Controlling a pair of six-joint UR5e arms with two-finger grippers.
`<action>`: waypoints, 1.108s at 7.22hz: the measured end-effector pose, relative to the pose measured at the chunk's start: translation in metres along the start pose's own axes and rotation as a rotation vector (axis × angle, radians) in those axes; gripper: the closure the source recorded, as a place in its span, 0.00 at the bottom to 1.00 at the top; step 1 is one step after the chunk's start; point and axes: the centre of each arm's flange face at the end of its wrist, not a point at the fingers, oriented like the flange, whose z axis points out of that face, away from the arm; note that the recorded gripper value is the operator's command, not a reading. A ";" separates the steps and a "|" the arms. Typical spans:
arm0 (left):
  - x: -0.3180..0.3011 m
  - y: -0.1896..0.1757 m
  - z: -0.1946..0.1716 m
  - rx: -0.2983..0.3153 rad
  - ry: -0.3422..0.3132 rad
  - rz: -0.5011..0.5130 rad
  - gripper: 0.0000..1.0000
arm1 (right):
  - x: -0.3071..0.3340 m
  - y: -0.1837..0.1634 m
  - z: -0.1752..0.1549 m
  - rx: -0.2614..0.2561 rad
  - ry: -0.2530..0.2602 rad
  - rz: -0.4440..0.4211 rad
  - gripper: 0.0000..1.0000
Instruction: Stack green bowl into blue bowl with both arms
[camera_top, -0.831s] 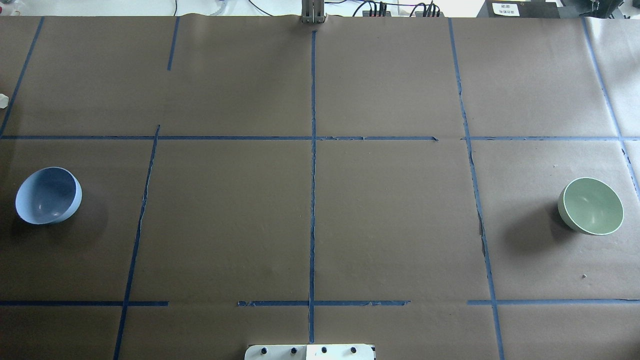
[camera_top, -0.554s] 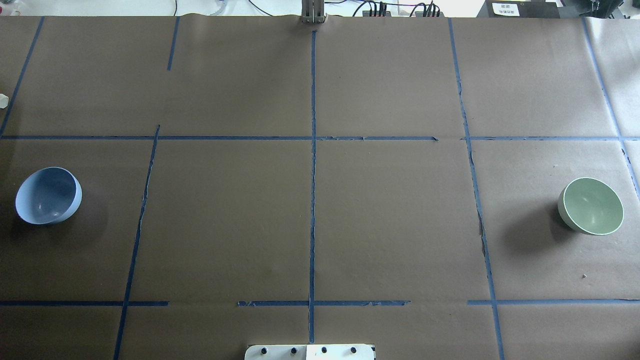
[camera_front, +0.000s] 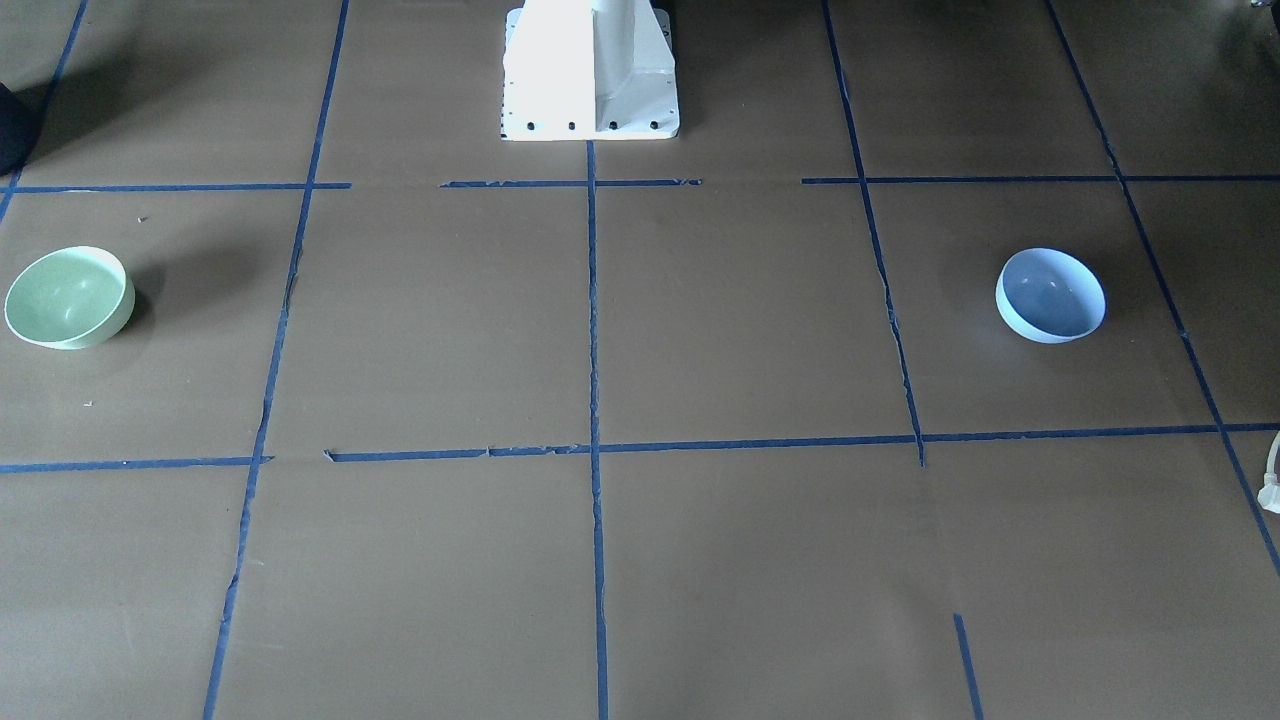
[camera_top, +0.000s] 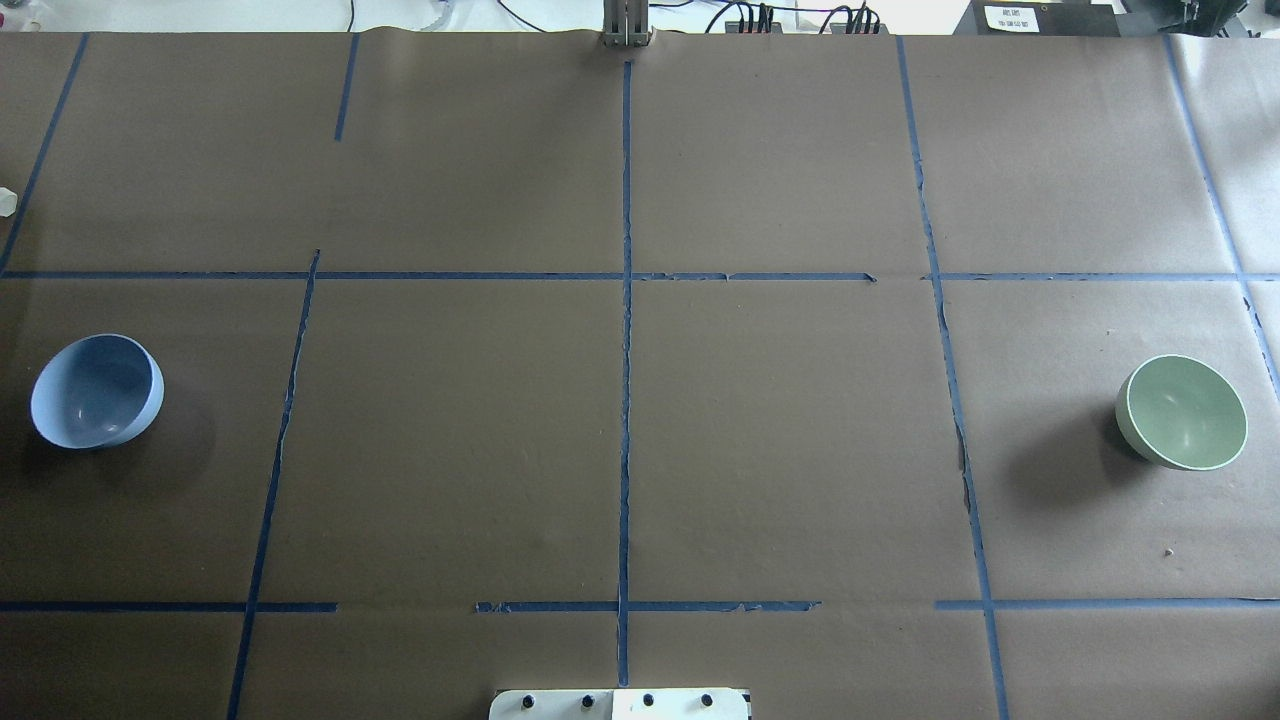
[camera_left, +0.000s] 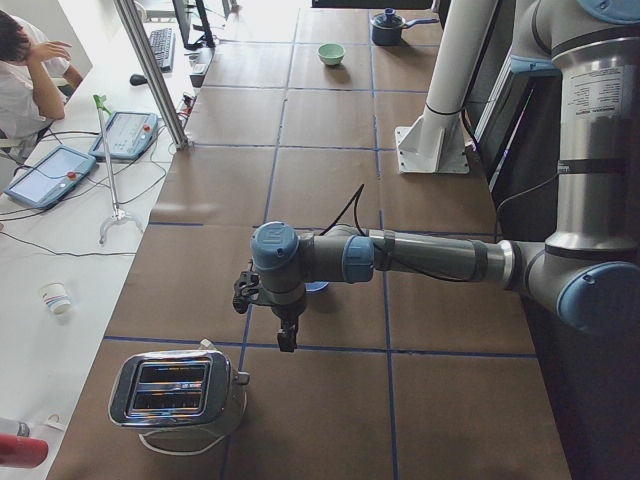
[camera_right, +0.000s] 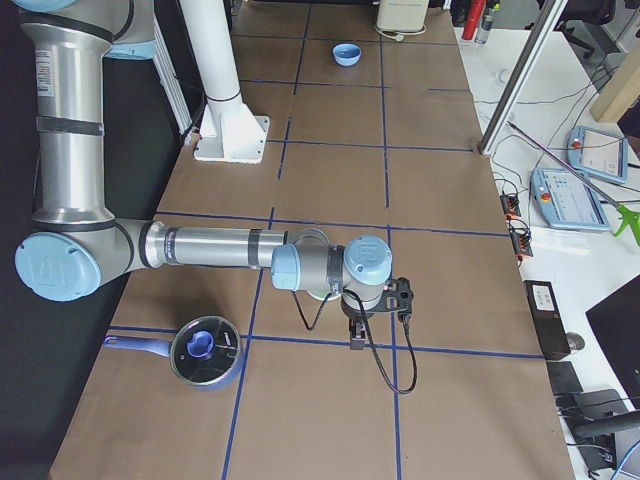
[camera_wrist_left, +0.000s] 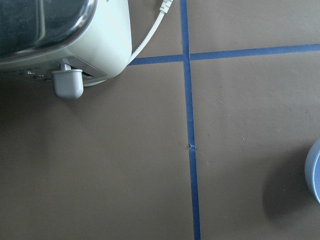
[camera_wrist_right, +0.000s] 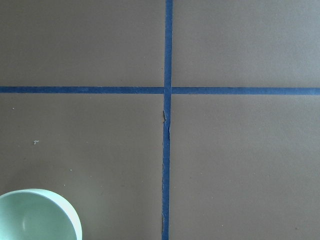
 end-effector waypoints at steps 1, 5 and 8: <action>-0.002 0.002 0.002 -0.003 0.000 0.002 0.00 | 0.000 0.000 0.000 -0.001 0.001 -0.001 0.00; 0.027 -0.013 0.054 0.003 0.011 0.034 0.00 | -0.003 -0.001 0.000 0.001 -0.001 -0.011 0.00; 0.100 -0.025 0.118 0.060 0.079 -0.052 0.00 | -0.016 -0.003 0.008 -0.016 -0.021 -0.030 0.00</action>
